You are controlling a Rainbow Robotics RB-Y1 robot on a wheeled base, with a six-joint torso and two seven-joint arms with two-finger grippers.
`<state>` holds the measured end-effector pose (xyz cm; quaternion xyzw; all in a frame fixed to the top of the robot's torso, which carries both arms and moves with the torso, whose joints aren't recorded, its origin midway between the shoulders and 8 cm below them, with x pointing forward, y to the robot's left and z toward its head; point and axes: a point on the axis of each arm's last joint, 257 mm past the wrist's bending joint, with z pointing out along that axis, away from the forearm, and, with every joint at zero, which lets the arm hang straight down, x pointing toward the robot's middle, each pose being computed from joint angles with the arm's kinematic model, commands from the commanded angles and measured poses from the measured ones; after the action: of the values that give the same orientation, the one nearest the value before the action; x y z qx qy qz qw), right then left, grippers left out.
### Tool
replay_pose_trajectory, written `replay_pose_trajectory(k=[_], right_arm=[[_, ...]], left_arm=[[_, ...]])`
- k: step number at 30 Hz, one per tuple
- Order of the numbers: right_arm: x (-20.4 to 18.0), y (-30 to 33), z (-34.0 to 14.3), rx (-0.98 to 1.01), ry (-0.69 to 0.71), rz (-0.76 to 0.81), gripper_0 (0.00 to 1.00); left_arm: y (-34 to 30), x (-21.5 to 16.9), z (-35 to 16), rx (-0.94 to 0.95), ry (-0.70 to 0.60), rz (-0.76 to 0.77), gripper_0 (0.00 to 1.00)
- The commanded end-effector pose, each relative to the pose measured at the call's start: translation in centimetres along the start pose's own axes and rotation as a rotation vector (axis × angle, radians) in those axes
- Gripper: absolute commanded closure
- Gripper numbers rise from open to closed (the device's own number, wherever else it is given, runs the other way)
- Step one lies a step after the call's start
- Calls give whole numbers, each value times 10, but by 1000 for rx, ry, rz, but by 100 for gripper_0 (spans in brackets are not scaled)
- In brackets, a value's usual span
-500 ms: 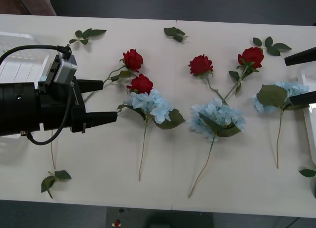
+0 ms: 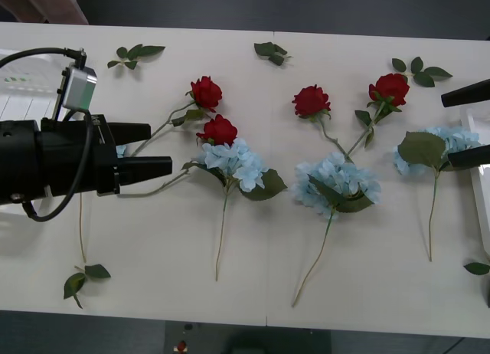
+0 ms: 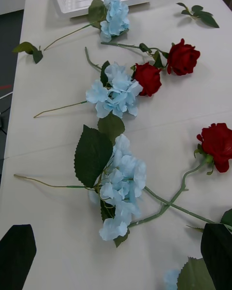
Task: Put the red flowers into the right box and the blue flowers into the left box
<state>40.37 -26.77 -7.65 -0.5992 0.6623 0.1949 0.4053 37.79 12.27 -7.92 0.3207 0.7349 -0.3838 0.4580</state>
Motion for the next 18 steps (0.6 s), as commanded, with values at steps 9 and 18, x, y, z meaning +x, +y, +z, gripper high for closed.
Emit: replay_pose_trajectory(k=[9,18], right_arm=[[42,-11,-36,112,159,445,0],[102,-27,-52,318,259,860,0]], left_arm=[[63,-2,-66,-299,44,-348,0],[114,21,-97,-532,39,-554,0]])
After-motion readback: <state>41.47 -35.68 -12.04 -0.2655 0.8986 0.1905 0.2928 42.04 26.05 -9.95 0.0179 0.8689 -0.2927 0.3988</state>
